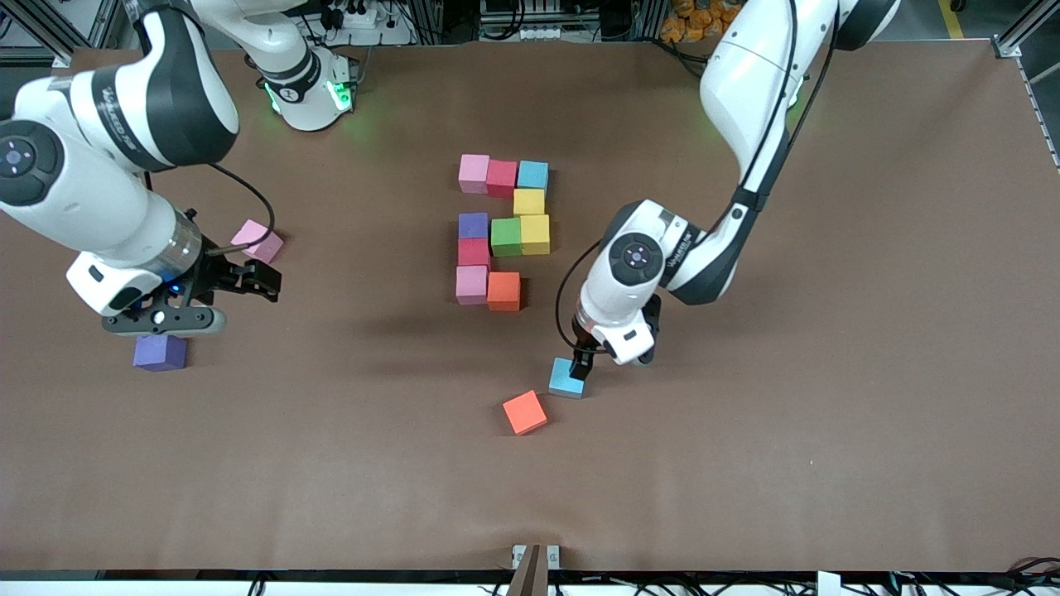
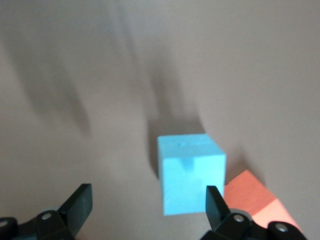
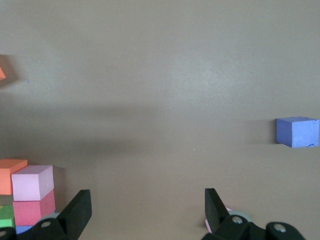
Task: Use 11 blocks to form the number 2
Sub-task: 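Lower the open left gripper over the cyan block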
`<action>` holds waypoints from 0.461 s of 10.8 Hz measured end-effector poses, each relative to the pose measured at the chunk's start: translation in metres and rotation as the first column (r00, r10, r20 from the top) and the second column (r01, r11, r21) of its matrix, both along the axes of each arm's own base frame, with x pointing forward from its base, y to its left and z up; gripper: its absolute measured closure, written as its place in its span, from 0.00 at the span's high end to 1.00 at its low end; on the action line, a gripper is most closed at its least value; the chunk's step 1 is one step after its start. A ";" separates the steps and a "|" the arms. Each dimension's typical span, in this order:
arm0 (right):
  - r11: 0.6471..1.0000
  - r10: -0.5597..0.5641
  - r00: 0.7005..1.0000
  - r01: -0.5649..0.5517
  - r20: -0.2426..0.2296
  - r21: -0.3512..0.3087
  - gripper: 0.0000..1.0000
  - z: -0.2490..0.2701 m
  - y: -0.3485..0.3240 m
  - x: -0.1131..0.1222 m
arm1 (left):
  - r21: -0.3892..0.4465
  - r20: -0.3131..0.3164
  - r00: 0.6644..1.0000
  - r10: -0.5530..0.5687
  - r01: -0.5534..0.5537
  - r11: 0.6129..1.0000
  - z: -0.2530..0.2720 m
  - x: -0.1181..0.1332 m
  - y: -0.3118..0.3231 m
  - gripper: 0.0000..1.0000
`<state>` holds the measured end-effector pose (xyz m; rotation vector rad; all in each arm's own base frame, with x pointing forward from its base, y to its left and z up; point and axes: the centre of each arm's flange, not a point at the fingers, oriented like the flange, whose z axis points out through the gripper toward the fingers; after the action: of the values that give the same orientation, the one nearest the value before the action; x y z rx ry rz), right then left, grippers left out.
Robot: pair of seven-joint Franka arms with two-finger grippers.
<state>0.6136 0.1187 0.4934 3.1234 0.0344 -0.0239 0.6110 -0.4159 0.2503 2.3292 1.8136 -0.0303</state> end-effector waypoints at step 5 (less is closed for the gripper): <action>1.000 -0.017 1.000 0.017 0.010 0.004 1.00 -0.021 0.007 0.016 | -0.020 0.032 0.999 0.005 -0.005 1.000 -0.026 0.013 0.000 1.00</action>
<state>0.6300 0.1258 0.4724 3.1278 0.0080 -0.0089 0.6243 -0.4159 0.2243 2.2980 1.7959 -0.0109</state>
